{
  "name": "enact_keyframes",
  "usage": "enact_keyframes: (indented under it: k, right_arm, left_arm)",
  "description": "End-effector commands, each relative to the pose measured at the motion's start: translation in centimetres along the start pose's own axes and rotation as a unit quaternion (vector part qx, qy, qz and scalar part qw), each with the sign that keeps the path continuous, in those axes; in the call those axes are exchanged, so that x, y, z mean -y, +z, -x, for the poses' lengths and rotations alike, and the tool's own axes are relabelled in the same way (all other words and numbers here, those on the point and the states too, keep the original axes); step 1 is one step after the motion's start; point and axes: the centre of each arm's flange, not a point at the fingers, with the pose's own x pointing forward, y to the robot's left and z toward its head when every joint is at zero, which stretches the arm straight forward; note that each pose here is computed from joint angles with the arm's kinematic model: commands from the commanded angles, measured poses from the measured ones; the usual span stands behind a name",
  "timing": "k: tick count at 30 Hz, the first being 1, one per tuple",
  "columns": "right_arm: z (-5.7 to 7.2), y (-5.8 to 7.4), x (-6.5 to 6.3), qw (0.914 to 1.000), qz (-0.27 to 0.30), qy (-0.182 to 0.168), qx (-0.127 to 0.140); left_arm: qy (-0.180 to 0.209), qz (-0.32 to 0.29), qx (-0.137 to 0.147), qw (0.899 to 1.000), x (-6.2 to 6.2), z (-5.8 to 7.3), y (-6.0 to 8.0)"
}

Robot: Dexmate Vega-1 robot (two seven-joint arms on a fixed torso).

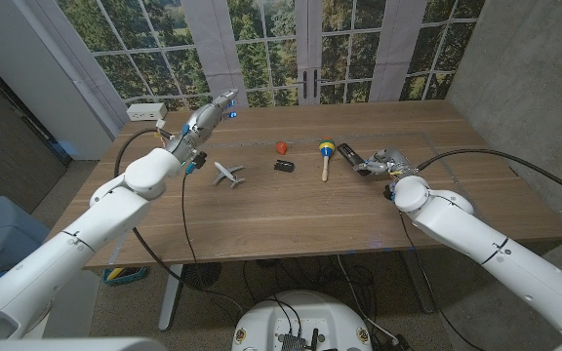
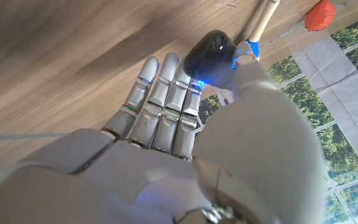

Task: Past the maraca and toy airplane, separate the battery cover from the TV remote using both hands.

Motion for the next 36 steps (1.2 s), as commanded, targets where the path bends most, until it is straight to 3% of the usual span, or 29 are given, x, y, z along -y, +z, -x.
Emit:
enact_keyframes:
  k: [1,10,14,32,36]
  right_arm:
    - [-0.1,-2.0,0.1,0.9991,0.005,-0.025,-0.034]
    - [-0.3,-3.2,0.0,0.9969,0.031,-0.044,-0.058]
    - [-0.3,-3.4,-0.1,0.9954,0.051,-0.05,-0.064]
    - [0.0,-2.3,-1.2,0.9817,0.166,-0.075,-0.057]
    - [0.2,-2.2,-1.3,0.9814,0.168,-0.075,-0.054]
  left_arm:
    - [0.01,0.061,0.016,0.998,-0.2,0.3,-1.3]
    - [0.03,0.109,0.042,0.993,-0.3,0.6,-2.1]
    - [0.031,0.119,0.039,0.992,-0.3,0.6,-2.3]
    - [0.023,0.116,0.034,0.992,-0.3,0.8,-2.2]
    - [0.023,0.114,0.033,0.993,-0.3,1.0,-2.1]
